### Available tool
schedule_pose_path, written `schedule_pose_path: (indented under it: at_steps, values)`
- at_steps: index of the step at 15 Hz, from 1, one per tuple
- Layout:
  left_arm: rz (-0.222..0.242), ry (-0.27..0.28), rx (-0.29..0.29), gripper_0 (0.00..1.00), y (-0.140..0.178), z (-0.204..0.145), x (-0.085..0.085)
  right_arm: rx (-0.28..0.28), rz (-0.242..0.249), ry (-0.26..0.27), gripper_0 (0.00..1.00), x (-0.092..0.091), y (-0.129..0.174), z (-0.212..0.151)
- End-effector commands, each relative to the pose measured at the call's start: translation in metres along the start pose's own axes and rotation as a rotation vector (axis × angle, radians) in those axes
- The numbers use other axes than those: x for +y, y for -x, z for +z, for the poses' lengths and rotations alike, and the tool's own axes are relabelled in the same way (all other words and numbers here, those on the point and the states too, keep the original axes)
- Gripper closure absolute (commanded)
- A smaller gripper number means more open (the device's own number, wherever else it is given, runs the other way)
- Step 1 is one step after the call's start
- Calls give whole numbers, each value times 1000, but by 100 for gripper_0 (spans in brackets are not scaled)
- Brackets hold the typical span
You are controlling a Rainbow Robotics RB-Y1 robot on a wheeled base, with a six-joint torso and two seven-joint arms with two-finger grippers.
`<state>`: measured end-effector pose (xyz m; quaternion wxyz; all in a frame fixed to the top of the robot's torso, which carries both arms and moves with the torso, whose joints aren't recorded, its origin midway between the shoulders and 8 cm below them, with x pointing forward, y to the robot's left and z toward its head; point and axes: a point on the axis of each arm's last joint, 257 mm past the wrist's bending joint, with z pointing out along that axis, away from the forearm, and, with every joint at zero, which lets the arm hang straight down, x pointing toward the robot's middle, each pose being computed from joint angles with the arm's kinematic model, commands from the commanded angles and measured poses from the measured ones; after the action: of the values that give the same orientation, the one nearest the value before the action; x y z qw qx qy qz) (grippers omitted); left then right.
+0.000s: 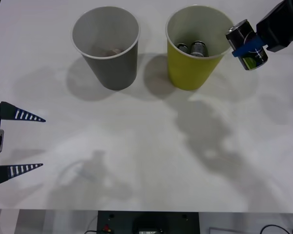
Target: Put the can into the green bin and the plastic bottle into the gray bin
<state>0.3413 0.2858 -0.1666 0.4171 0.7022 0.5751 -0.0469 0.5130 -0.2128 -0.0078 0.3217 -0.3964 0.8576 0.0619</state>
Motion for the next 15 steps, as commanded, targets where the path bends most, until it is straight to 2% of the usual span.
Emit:
schedule_pose_path:
  at_steps: [1,3,6,11,12,13,15]
  values:
    - [0,0,0,0,0,0,0,30,34,-17,100,-16,38,12]
    - [0,0,0,0,0,0,0,42,64,-32,100,-24,58,19]
    - [0,0,0,0,0,0,0,52,84,-79,100,-34,79,34]
    - [0,0,0,0,0,0,0,56,91,-127,100,-42,92,47]
    - [0,0,0,0,0,0,0,57,78,-131,100,-43,92,47]
    - [0,0,0,0,0,0,0,56,72,-131,93,-43,93,47]
    - [0,0,0,0,0,0,0,50,22,-132,41,-44,95,47]
